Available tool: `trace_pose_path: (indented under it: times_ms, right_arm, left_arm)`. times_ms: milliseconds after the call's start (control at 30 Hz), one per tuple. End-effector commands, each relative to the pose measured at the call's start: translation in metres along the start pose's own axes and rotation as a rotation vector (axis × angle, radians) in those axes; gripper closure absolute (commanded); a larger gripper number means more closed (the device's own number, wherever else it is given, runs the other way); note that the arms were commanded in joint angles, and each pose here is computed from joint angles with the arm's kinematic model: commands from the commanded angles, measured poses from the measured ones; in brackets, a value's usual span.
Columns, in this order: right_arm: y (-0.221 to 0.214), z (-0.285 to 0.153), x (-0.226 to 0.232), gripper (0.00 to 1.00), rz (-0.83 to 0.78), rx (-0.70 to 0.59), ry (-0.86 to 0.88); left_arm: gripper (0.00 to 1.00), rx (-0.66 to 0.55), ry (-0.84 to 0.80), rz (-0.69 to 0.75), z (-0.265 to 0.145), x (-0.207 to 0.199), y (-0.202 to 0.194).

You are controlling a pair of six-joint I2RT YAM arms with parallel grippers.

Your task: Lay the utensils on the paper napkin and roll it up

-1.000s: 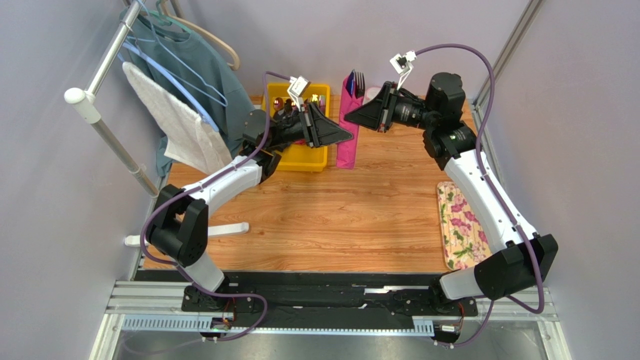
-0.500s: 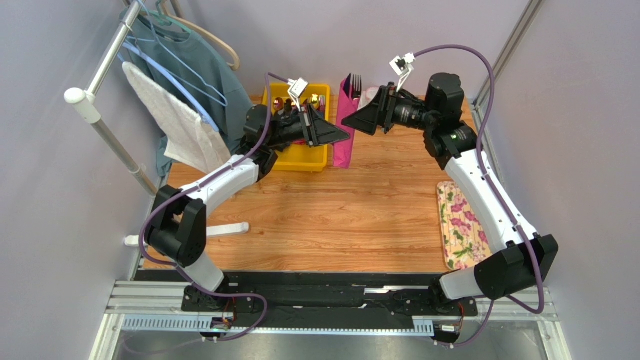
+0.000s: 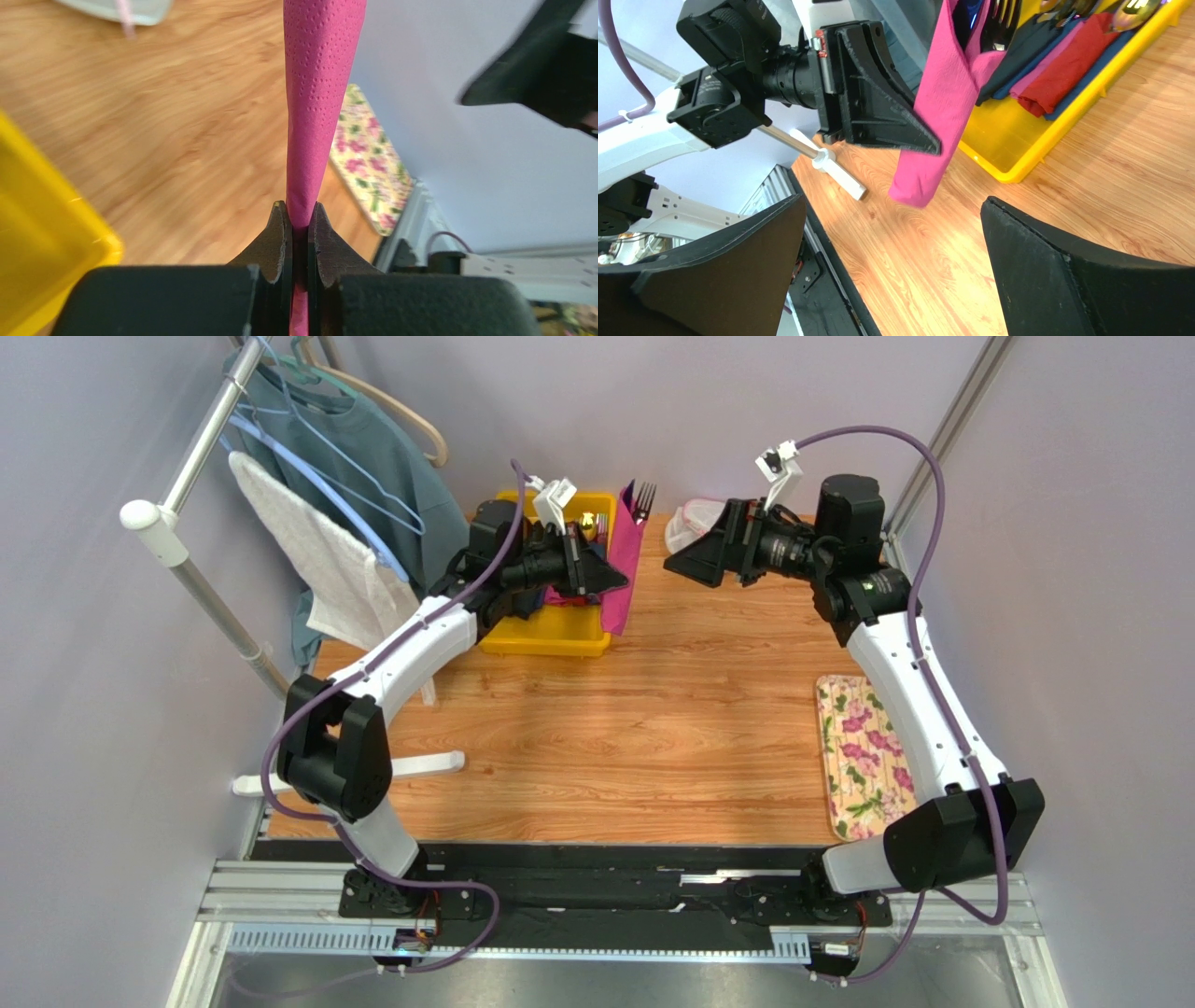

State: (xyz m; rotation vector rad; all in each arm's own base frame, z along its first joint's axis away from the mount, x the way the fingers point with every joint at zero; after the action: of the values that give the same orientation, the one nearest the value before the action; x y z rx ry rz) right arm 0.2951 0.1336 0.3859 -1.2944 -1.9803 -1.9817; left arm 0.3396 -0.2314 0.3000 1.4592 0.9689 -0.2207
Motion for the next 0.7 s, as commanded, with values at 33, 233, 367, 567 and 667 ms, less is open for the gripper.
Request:
trace_pose_path:
  times_ms: [33, 233, 367, 567, 667]
  right_arm:
    - [0.004, -0.014, 0.006, 0.00, -0.051, -0.027, -0.020]
    - [0.002, -0.015, 0.004, 0.00, -0.049, -0.022, -0.026]
    - [-0.001, -0.016, 0.003, 0.00, -0.045, -0.018, -0.029]
    - [-0.001, -0.015, 0.000, 0.00, -0.039, -0.011, -0.025]
    - [-0.001, -0.014, -0.001, 0.00, -0.036, -0.008, -0.023]
  left_arm:
    - [1.00, 0.057, 0.225, 0.129, 0.002, 0.030, 0.008]
    - [1.00, 0.084, 0.369, 0.177, 0.006, 0.059, 0.012]
    - [1.00, 0.085, 0.414, 0.163, 0.005, 0.080, 0.011]
    - [1.00, 0.103, 0.527, 0.165, 0.007, 0.111, 0.014]
    - [1.00, 0.116, 0.580, 0.170, 0.007, 0.122, 0.011]
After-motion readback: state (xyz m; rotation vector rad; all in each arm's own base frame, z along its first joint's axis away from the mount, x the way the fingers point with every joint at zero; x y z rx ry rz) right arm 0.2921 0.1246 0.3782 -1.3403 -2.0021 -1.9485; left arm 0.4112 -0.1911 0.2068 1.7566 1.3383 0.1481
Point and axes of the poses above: each gripper's point midway between its finger pads, its own z axis out along the fingers, its own x axis along the line the jaws close on, y = z × x, the point moved 10 cm from there along -z, back along the fingers, and after that the axes turned 1 degree about z, right-handed, at the moved point
